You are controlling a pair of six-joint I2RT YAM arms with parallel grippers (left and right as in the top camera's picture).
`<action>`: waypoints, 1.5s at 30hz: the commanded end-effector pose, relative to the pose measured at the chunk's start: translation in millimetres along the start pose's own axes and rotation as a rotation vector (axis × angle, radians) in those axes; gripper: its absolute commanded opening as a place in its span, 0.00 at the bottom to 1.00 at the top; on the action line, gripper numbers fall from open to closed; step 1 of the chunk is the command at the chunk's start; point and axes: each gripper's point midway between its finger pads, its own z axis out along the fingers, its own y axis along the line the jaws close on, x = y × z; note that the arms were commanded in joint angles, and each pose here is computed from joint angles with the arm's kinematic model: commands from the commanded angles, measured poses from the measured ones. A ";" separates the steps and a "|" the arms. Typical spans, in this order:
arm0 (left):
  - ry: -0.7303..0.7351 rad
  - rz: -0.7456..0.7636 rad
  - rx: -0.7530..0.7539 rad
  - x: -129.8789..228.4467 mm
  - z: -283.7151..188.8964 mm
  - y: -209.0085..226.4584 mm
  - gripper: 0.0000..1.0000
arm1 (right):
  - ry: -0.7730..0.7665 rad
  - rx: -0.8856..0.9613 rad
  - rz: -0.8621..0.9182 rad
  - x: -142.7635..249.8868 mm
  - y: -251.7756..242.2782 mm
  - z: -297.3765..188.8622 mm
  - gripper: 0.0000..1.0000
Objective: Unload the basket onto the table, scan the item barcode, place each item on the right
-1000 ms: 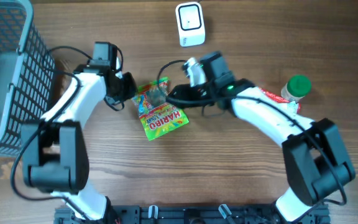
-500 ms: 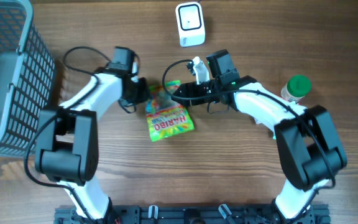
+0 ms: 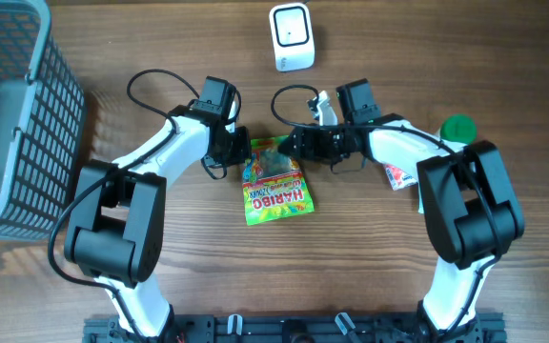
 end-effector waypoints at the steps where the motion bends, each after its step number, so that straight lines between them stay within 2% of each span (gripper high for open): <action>1: 0.065 0.009 -0.035 16.0 17.1 10.5 0.13 | 0.072 -0.046 0.052 21.9 1.8 21.2 0.70; 5: 0.067 0.009 -0.036 16.5 17.0 10.7 0.14 | 0.083 -0.063 0.060 25.6 10.3 31.5 0.63; 8: 0.067 0.009 -0.036 16.4 17.0 10.7 0.14 | 0.075 -0.078 0.008 25.5 20.6 38.3 0.54; 9: 0.067 0.009 -0.036 16.3 17.0 10.8 0.13 | 0.069 -0.078 -0.005 24.4 22.2 39.6 0.47; 11: 0.068 0.009 -0.036 16.6 16.9 10.9 0.13 | 0.057 -0.084 -0.024 21.4 24.0 39.9 0.21; 12: 0.070 0.009 -0.038 17.1 16.6 11.1 0.13 | 0.054 -0.085 -0.027 20.6 24.5 39.8 0.12; 13: 0.069 0.019 -0.037 16.7 15.3 11.5 0.11 | 0.050 -0.087 -0.030 19.3 24.6 39.0 0.10; 16: 0.038 0.007 -0.068 4.5 -3.0 18.6 0.08 | 0.017 -0.074 -0.093 12.3 29.9 31.7 0.07; 20: -0.052 -0.044 -0.072 -22.5 -51.1 27.1 0.09 | -0.096 0.073 -0.189 -7.0 36.2 1.7 0.05; 23: -0.152 -0.080 -0.049 -38.1 -94.1 34.8 0.15 | -0.223 0.263 -0.260 -22.3 44.6 -47.9 0.05; 27: -0.206 -0.144 -0.045 -40.7 -125.5 49.4 0.20 | -0.373 0.530 -0.308 -28.8 47.3 -120.4 0.04; 30: -0.191 -0.174 -0.050 -36.5 -127.6 55.4 0.21 | -0.451 0.714 -0.313 -25.2 40.7 -164.8 0.05; 31: -0.178 -0.176 -0.054 -34.2 -125.2 56.3 0.21 | -0.485 0.850 -0.298 -21.1 30.0 -188.9 0.04; 34: -0.165 -0.170 -0.056 -32.7 -121.3 54.5 0.21 | -0.496 1.057 -0.278 -12.7 10.6 -214.2 0.05; 39: -0.157 -0.153 -0.053 -30.5 -118.6 48.3 0.22 | -0.505 1.203 -0.265 -8.2 0.2 -212.5 0.05; 45: -0.150 -0.150 -0.055 -28.3 -118.0 47.5 0.22 | -0.520 1.340 -0.335 -5.9 -1.1 -170.0 0.05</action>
